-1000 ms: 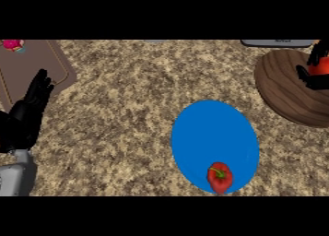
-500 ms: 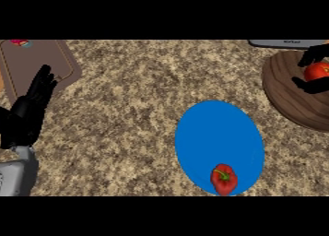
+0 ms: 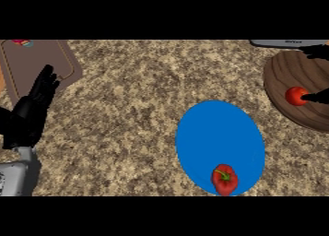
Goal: Pick the tomato from the plate and place it in the bowl
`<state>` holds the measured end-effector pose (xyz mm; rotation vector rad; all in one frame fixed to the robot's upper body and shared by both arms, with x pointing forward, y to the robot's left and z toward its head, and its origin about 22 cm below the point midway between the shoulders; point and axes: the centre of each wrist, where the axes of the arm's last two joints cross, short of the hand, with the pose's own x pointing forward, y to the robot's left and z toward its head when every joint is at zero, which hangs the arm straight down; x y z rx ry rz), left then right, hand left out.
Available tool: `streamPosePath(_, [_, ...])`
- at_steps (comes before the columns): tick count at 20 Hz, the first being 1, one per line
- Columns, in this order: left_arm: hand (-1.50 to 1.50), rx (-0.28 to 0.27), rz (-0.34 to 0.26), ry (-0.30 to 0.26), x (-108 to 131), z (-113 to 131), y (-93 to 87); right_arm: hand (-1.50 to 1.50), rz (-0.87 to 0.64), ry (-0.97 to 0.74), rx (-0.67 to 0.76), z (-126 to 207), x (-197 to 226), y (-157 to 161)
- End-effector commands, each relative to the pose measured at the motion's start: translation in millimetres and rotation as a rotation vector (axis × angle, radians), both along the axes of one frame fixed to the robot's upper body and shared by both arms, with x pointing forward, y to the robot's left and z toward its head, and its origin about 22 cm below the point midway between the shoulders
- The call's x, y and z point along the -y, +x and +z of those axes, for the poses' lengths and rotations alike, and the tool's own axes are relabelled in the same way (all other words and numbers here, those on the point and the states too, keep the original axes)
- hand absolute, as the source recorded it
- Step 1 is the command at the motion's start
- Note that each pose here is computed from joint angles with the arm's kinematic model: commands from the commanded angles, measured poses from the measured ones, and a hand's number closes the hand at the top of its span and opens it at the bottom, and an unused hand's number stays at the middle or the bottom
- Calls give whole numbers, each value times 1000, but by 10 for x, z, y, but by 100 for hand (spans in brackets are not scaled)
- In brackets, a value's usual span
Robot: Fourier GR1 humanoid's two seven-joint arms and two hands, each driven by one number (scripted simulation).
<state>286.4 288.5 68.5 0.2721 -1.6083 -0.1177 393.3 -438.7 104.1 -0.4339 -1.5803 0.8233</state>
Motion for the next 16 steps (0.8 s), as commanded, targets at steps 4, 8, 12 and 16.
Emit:
streamPosePath(4, [0,1,10,-6,-7,36,3,-150,-51,537,83,99,287,-130])
streamPosePath(8, [0,16,11,-8,-13,-34,-41,-150,-94,580,24,344,703,-391])
streamPosePath(12, [0,21,29,2,-16,43,65,-150,-99,569,-11,366,937,-612])
streamPosePath(16, [0,13,13,-17,2,-40,-19,-150,-113,598,-8,422,1170,-853])
